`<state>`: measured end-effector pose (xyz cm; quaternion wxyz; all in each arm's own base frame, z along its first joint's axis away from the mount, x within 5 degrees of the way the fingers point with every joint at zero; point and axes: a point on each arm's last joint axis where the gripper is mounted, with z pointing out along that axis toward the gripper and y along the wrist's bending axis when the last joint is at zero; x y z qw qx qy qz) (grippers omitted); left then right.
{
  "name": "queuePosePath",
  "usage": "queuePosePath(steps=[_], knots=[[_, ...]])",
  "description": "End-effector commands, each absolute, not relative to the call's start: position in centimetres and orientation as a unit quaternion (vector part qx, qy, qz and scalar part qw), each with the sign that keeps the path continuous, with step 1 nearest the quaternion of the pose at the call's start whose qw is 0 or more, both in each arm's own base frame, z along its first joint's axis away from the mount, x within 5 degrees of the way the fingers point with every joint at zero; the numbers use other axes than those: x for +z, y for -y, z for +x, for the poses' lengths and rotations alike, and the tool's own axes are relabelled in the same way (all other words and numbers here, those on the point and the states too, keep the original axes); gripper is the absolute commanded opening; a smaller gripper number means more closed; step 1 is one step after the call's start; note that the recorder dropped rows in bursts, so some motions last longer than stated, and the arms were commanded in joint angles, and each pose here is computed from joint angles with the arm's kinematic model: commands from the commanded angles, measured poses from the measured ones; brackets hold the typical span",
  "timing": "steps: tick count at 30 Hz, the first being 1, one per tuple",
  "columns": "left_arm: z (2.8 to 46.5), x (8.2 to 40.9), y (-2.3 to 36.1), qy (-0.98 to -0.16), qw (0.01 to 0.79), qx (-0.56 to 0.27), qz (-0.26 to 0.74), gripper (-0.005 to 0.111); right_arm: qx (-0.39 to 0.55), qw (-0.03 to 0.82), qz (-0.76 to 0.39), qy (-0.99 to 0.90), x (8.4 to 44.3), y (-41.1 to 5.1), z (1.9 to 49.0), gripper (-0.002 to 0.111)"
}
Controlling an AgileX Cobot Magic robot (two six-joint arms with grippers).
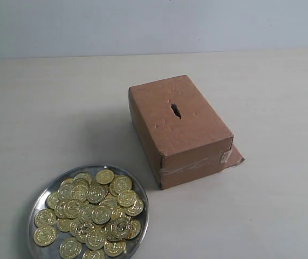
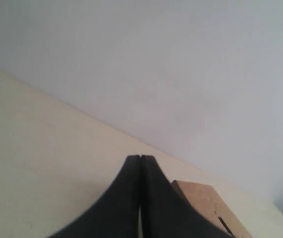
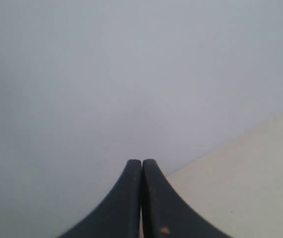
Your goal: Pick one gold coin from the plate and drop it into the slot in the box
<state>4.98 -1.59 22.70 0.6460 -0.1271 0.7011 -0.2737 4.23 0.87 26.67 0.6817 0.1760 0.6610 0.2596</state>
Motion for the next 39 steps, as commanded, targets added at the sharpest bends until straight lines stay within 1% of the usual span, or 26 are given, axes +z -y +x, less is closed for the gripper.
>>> queuePosePath(steps=[1,2,3,4,5,7,9,11,12,14,15,19,21,24,28,32,36,39], knots=[[4.1,28.2,2.4,-0.7,0.68,-0.213,0.033,0.0,0.183,0.646,0.058,-0.739,32.6,-1.7,4.4,0.0],[4.6,29.7,2.8,-0.712,0.672,-0.181,0.095,0.0,0.17,0.607,0.009,-0.776,33.9,-2.3,5.3,0.0],[4.9,30.1,3.0,-0.717,0.666,-0.166,0.123,0.0,0.167,0.586,-0.018,-0.792,34.6,-2.6,5.9,0.0],[5.8,30.7,3.4,-0.728,0.647,-0.126,0.189,0.0,0.17,0.553,-0.06,-0.814,35.3,-3.1,7.0,0.0],[6.6,30.9,3.7,-0.734,0.632,-0.109,0.222,0.0,0.174,0.53,-0.094,-0.825,35.8,-3.5,7.9,0.0],[9.0,30.3,4.9,-0.741,0.592,-0.088,0.306,0.0,0.223,0.46,-0.145,-0.847,35.9,-4.7,10.9,0.0],[10.0,29.6,5.6,-0.741,0.566,-0.08,0.352,0.0,0.244,0.429,-0.16,-0.855,35.5,-5.1,12.5,0.0],[11.2,28.6,6.9,-0.728,0.534,-0.07,0.424,0.0,0.26,0.405,-0.159,-0.862,34.8,-5.4,14.0,0.0],[12.0,27.6,8.2,-0.699,0.509,-0.054,0.499,0.0,0.264,0.376,-0.161,-0.873,34.0,-5.6,15.1,0.0],[12.6,26.5,9.4,-0.654,0.485,-0.027,0.58,0.0,0.262,0.349,-0.175,-0.883,33.1,-6.0,16.0,0.0],[13.1,25.8,10.2,-0.61,0.472,0.002,0.637,0.0,0.26,0.334,-0.186,-0.887,32.6,-6.3,16.3,0.0],[14.6,23.8,12.2,-0.491,0.43,0.072,0.754,0.0,0.258,0.288,-0.222,-0.895,30.9,-7.6,16.8,0.0],[15.4,23.0,13.0,-0.446,0.404,0.087,0.794,0.0,0.259,0.275,-0.236,-0.895,30.2,-8.2,16.8,0.0],[16.5,22.2,14.4,-0.413,0.373,0.08,0.827,0.0,0.257,0.273,-0.249,-0.893,29.5,-8.9,16.7,0.0],[18.3,21.9,16.9,-0.359,0.344,0.09,0.863,0.0,0.248,0.278,-0.263,-0.89,28.8,-9.5,16.5,0.0],[19.8,21.5,19.6,-0.302,0.303,0.079,0.9,0.0,0.242,0.28,-0.273,-0.888,28.1,-9.5,16.4,0.0],[21.1,20.6,20.8,-0.238,0.225,0.069,0.942,0.0,0.239,0.28,-0.274,-0.888,28.1,-9.5,16.4,0.0],[21.7,19.5,21.1,-0.213,0.173,0.055,0.96,0.0,0.241,0.28,-0.272,-0.888,28.1,-9.5,16.4,0.0]])
